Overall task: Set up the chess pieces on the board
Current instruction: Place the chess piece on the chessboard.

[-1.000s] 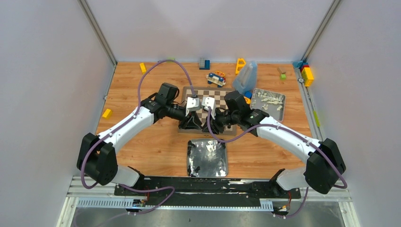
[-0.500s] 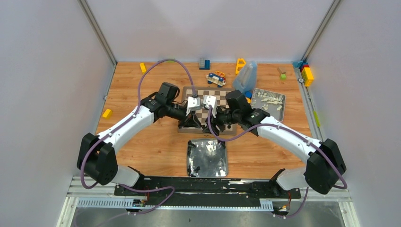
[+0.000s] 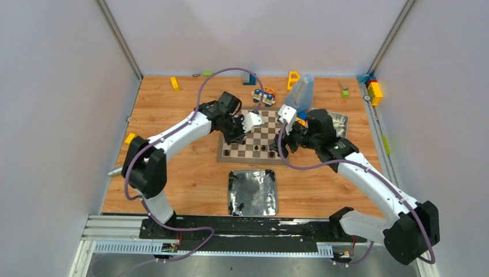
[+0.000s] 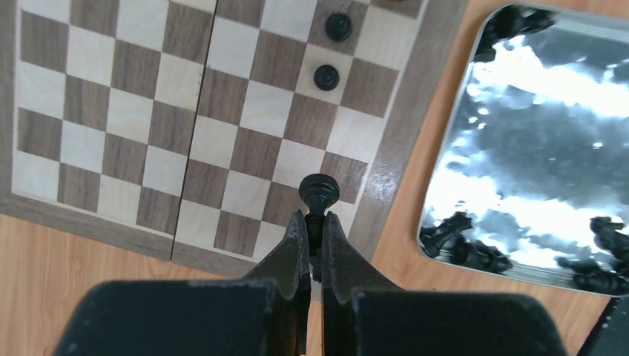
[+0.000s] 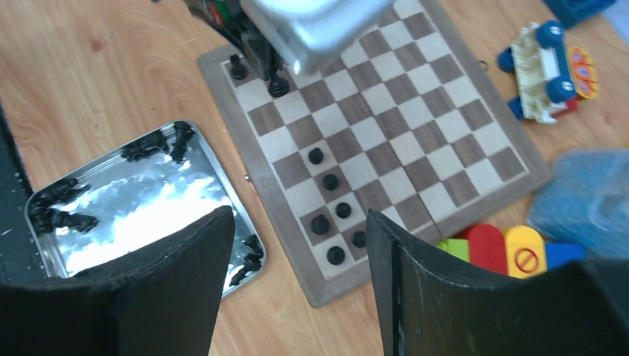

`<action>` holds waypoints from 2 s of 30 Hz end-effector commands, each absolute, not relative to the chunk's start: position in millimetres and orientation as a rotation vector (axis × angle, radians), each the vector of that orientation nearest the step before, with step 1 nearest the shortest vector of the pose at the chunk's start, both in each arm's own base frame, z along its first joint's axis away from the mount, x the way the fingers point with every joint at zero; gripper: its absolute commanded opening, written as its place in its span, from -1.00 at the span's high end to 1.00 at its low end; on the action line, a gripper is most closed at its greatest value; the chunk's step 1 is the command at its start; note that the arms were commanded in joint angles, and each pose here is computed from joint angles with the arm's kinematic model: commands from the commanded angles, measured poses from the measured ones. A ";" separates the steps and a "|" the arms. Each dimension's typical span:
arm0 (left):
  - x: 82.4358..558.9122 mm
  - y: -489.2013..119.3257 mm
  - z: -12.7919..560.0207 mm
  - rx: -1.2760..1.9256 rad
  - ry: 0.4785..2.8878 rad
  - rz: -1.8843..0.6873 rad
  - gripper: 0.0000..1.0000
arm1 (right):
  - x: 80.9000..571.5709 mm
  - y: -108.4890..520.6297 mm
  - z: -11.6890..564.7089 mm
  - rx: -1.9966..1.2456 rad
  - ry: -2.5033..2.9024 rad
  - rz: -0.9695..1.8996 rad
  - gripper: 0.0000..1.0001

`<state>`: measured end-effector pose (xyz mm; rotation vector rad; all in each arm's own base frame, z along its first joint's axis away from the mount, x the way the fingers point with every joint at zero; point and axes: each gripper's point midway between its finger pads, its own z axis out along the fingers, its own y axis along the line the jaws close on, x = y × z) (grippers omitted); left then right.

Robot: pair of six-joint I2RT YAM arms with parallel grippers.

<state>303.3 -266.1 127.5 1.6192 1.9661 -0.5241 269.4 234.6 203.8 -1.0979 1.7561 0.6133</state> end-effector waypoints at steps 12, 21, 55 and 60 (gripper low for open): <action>306.9 -264.7 83.8 1.773 2.259 -0.123 0.97 | 261.2 191.3 214.4 -0.984 1.777 0.509 -0.32; 302.1 -268.5 71.8 1.820 2.324 -0.082 0.97 | 258.8 191.9 208.3 -0.995 1.787 0.525 -0.32; 294.2 -280.3 62.9 1.877 2.378 -0.106 0.64 | 255.5 192.5 201.1 -1.009 1.804 0.544 -0.31; 292.8 -278.4 65.9 1.873 2.382 -0.098 0.63 | 255.8 192.4 199.9 -1.010 1.807 0.545 -0.31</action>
